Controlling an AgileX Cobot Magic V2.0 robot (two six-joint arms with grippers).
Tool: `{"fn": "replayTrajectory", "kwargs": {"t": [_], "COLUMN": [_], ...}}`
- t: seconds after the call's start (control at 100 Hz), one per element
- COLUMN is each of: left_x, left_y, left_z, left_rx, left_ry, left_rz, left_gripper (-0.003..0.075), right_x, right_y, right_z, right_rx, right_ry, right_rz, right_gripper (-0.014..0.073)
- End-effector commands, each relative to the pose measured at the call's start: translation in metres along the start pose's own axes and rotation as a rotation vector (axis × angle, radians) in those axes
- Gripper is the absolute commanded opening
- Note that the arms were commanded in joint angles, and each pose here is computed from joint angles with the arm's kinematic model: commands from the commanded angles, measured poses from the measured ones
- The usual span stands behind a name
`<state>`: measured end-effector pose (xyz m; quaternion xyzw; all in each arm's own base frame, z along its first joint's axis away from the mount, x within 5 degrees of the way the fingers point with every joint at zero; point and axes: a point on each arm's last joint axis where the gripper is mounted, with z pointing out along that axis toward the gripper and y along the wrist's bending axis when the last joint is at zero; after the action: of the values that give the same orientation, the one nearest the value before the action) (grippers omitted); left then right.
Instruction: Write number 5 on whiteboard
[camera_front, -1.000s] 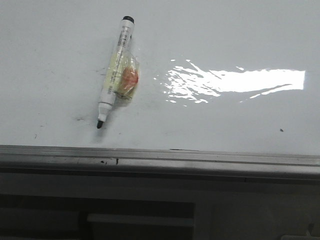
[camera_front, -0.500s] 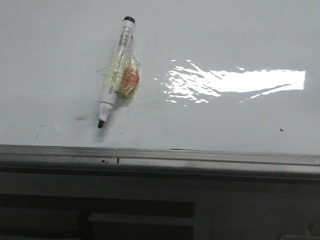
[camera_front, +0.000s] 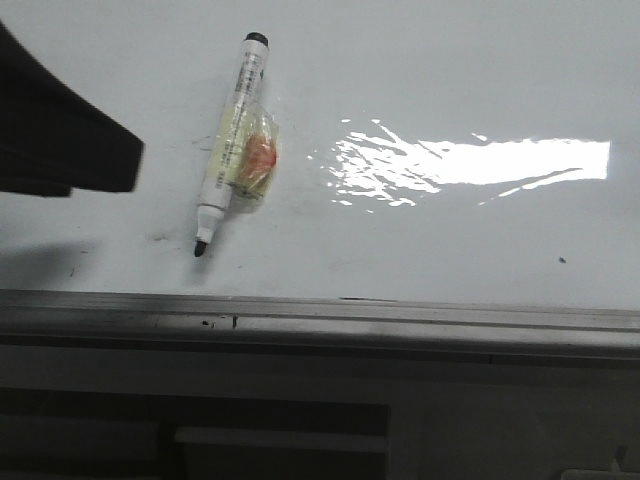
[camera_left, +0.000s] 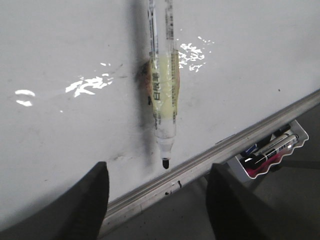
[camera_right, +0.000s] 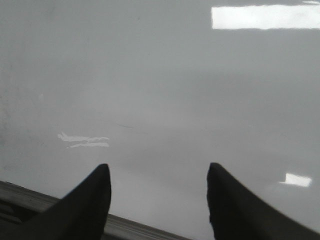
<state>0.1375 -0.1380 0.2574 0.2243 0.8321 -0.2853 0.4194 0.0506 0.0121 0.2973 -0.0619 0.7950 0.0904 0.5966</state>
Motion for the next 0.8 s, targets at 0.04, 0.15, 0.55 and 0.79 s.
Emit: {"fn": "replayTrajectory", "kwargs": {"t": [0.04, 0.15, 0.55, 0.79], "left_x": [-0.017, -0.021, -0.020, -0.021], "left_y": [-0.007, -0.016, -0.017, -0.018], "left_z": [0.018, 0.033, 0.073, 0.072], "left_rx": [-0.038, -0.024, -0.075, -0.069], "left_ry": [-0.100, -0.080, -0.034, -0.033], "left_rz": [-0.032, -0.013, -0.015, -0.013], "left_gripper": [0.0398, 0.0398, 0.0235, -0.0020], "right_x": [-0.017, -0.017, -0.017, -0.019], "right_y": [0.001, 0.001, 0.001, 0.007], "right_z": [-0.003, -0.003, -0.003, -0.003], "right_rx": [-0.005, -0.005, -0.005, -0.067], "right_ry": [-0.090, -0.090, -0.094, -0.105], "right_rz": [-0.005, -0.005, -0.005, 0.029], "right_gripper": [0.0385, 0.0385, 0.0385, 0.0385]}}
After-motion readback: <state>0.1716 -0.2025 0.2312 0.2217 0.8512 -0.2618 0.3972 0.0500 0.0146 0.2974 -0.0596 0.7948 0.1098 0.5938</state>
